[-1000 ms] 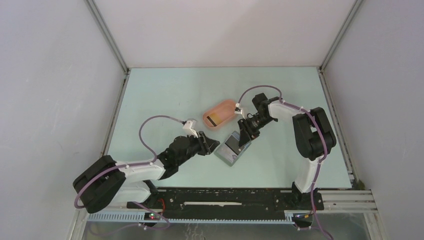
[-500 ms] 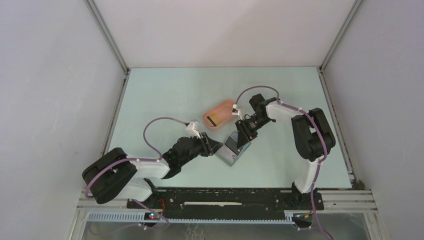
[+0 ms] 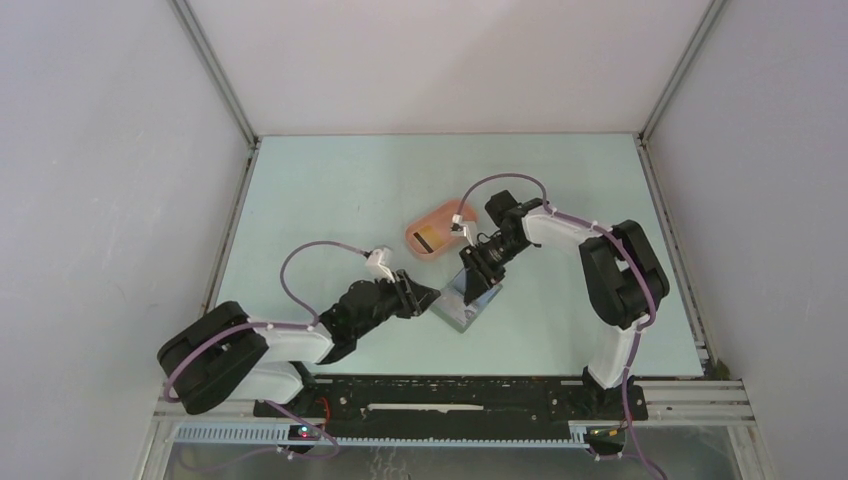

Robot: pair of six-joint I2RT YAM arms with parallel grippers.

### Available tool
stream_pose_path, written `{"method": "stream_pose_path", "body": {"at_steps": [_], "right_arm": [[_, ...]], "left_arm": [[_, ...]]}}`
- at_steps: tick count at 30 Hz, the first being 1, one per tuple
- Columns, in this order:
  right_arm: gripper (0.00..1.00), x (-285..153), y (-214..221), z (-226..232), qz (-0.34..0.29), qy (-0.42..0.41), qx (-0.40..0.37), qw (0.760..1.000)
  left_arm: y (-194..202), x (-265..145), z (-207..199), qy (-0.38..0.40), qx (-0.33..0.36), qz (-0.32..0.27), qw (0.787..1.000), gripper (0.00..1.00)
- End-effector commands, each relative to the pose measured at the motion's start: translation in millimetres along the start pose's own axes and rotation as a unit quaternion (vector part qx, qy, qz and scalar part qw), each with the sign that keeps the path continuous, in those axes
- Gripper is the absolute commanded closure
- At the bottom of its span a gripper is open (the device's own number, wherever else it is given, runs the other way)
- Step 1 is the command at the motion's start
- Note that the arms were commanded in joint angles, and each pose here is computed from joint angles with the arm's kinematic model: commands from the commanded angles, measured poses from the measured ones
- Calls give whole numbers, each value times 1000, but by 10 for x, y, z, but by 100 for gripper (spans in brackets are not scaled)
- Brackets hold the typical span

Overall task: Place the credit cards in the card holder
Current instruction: Turn over the card slot in the card holder.

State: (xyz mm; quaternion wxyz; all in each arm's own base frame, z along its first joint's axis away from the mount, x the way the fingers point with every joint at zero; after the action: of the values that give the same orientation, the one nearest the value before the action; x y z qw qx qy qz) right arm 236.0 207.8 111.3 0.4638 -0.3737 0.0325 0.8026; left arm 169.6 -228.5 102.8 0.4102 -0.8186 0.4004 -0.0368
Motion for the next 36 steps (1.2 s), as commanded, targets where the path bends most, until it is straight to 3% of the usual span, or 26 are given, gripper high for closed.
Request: {"method": "stream_pose_path", "body": {"at_steps": [1, 9, 14, 23, 26, 29, 30, 32, 36], "right_arm": [[52, 3, -71, 139, -6, -4, -26, 1000], [45, 119, -50, 218, 14, -24, -36, 999], [46, -100, -110, 399, -14, -16, -96, 995], [46, -765, -251, 818, -127, 54, -244, 960], [44, -996, -376, 911, -181, 88, -285, 937], [19, -1172, -514, 994, -209, 99, -327, 916], [15, -1197, -570, 1014, -212, 95, -331, 915], [11, -1221, -713, 1048, -216, 73, -318, 920], [19, -1139, -1090, 949, -204, 31, -207, 956]], "left_arm": [[-12, -81, 29, -6, 2, -16, 1000, 55], [-81, -198, 54, -24, 25, -28, 999, 54], [-251, -265, 34, -57, 86, -34, 994, 52], [-801, -307, -50, -122, 209, -70, 968, 28], [-982, -283, -60, -122, 205, -85, 967, 23], [-1115, -260, -10, -131, 173, -109, 970, 13], [-1151, -252, 9, -132, 161, -117, 971, 11], [-1202, -226, 41, -122, 139, -127, 975, 8], [-1299, -140, 117, -115, 106, -131, 979, 9]]}}
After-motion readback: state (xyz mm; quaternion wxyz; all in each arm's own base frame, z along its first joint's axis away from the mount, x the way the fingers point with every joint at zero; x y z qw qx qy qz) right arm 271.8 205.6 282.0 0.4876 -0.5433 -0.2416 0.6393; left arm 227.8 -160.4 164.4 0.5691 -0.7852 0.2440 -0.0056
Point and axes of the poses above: each gripper's point midway between its finger pads, its own x axis out along the fingers, its own z axis along the line the jaws close on, y = z × x, the point moved 7 cm from there along -x, back along the fingers, and after that the axes turned 4 degrees about x, right-handed, at the moved point
